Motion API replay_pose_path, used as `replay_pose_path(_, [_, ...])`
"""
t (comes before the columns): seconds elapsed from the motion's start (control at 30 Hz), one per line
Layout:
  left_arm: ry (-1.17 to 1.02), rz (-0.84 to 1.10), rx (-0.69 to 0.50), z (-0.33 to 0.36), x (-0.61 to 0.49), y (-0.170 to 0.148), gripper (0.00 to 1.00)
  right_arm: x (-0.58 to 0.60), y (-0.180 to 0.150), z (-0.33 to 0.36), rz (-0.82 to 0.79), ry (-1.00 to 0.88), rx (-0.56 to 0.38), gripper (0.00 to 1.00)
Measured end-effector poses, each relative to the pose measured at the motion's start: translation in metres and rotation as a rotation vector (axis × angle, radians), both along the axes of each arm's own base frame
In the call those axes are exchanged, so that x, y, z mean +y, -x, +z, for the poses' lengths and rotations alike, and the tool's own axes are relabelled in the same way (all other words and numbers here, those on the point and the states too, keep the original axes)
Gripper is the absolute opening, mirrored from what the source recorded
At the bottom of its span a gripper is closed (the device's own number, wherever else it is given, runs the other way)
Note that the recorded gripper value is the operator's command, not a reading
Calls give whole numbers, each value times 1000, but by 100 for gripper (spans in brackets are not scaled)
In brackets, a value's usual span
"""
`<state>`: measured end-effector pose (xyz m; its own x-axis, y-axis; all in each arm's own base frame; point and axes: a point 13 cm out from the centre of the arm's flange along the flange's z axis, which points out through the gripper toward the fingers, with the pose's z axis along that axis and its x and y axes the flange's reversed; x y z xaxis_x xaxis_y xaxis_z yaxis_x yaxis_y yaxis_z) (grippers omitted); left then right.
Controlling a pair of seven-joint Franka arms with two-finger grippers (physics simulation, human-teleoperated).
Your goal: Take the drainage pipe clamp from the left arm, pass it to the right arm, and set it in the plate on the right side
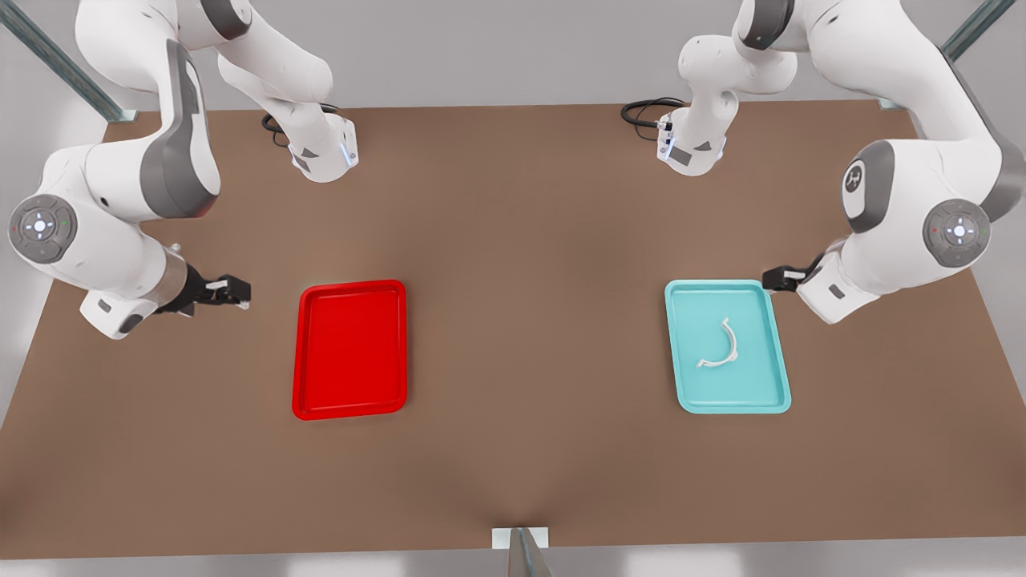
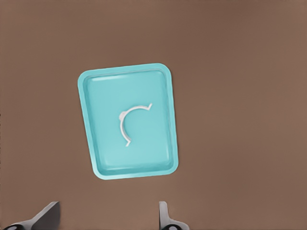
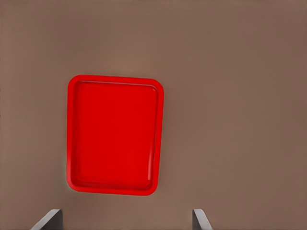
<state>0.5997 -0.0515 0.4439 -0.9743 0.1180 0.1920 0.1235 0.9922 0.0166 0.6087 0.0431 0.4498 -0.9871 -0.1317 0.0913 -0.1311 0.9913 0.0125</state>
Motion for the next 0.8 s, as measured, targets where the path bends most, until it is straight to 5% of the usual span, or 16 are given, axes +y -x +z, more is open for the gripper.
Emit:
replay_pose_path(0.2, [-20, 149, 102, -139, 41, 19, 100, 0, -10, 2, -2, -5, -38, 100])
replay_pose_path(0.4, [-19, 351, 29, -289, 69, 50, 100, -2, -13, 3, -8, -8, -52, 100])
replay_pose_path(0.8, [-71, 467, -134, -374, 79, 53, 100, -4, -15, 3, -10, -10, -59, 100])
